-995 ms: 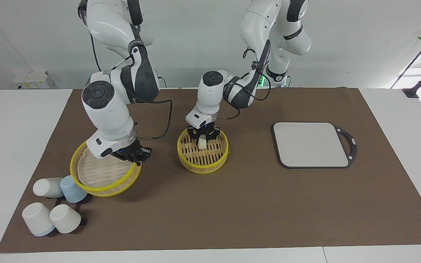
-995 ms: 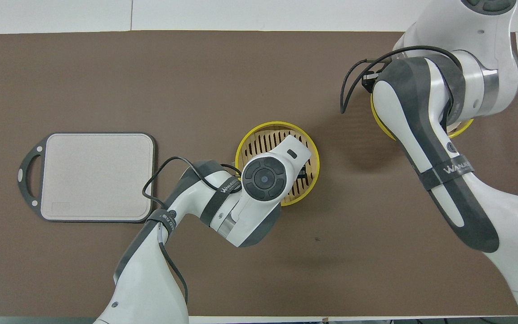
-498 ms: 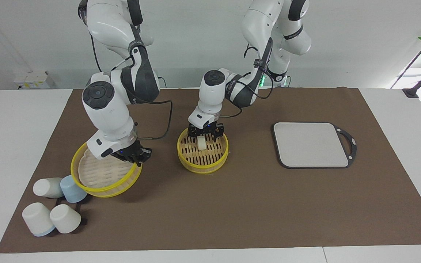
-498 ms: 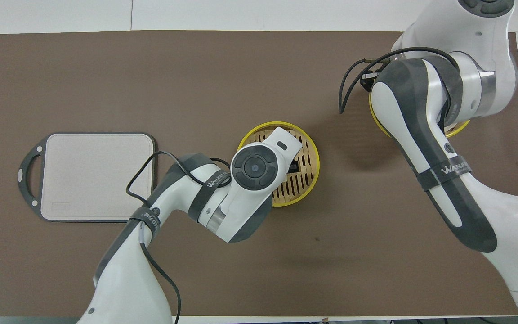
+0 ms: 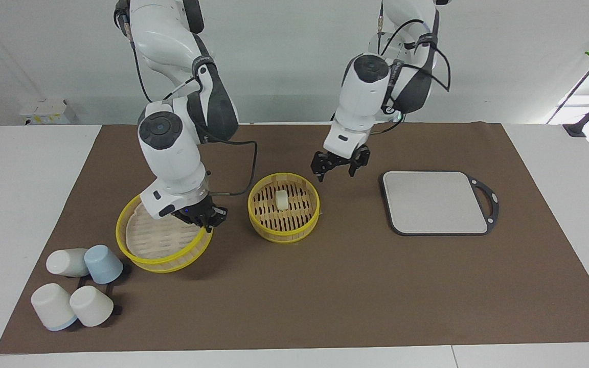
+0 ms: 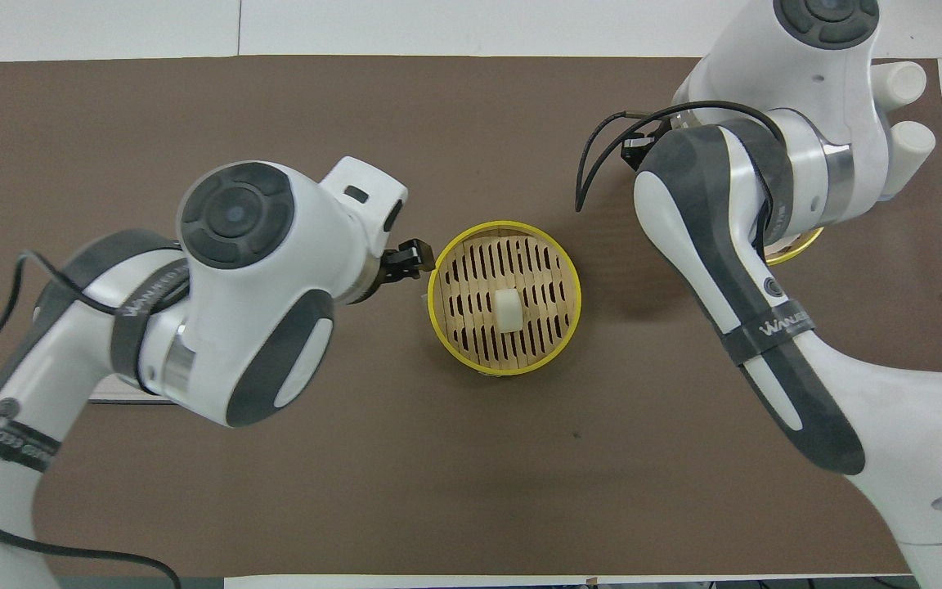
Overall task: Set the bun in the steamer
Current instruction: 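Lower the bun into the steamer and open the left gripper, then lower the lid onto the steamer with the right gripper while the left gripper withdraws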
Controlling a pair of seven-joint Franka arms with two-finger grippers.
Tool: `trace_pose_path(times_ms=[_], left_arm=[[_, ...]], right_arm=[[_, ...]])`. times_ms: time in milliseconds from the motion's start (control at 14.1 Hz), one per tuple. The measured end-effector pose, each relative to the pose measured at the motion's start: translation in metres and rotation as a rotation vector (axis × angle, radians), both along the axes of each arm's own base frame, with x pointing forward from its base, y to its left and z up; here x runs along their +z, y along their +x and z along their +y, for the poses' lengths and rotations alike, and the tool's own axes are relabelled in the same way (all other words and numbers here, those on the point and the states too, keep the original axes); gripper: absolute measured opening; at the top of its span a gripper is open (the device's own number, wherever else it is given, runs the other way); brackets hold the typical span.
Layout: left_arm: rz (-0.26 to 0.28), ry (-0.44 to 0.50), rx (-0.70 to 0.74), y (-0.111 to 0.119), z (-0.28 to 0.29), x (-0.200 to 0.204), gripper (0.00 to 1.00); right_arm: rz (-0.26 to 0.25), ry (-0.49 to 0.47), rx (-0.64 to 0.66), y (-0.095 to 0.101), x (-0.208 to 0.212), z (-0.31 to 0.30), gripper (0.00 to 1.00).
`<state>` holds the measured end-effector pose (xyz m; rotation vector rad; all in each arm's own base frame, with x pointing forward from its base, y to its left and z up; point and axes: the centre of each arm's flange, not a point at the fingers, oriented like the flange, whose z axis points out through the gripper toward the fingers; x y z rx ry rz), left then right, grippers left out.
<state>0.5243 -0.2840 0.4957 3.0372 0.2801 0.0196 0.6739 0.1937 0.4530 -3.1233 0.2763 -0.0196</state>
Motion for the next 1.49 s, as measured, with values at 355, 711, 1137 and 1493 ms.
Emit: trace_pose_path(times_ms=[355,711,1137,1493], left_arm=[[0.042,0.01,-0.009,0.017,0.128,0.04,1.0],[0.07,0.052,-0.093,0.015,0.221,0.064,1.0],[0.108,0.107,-0.183,0.009,0.245,0.085,1.0],[0.147,0.11,-0.195,0.002,0.245,0.102,1.0]], right_arm=[[-0.009,-0.012,-0.044,-0.055,0.0,0.137,0.09],[-0.024,-0.004,-0.065,-0.083,-0.021,0.201,0.09],[-0.022,-0.005,-0.047,-0.11,-0.052,0.257,0.09],[-0.035,0.006,-0.036,-0.111,-0.056,0.266,0.09]])
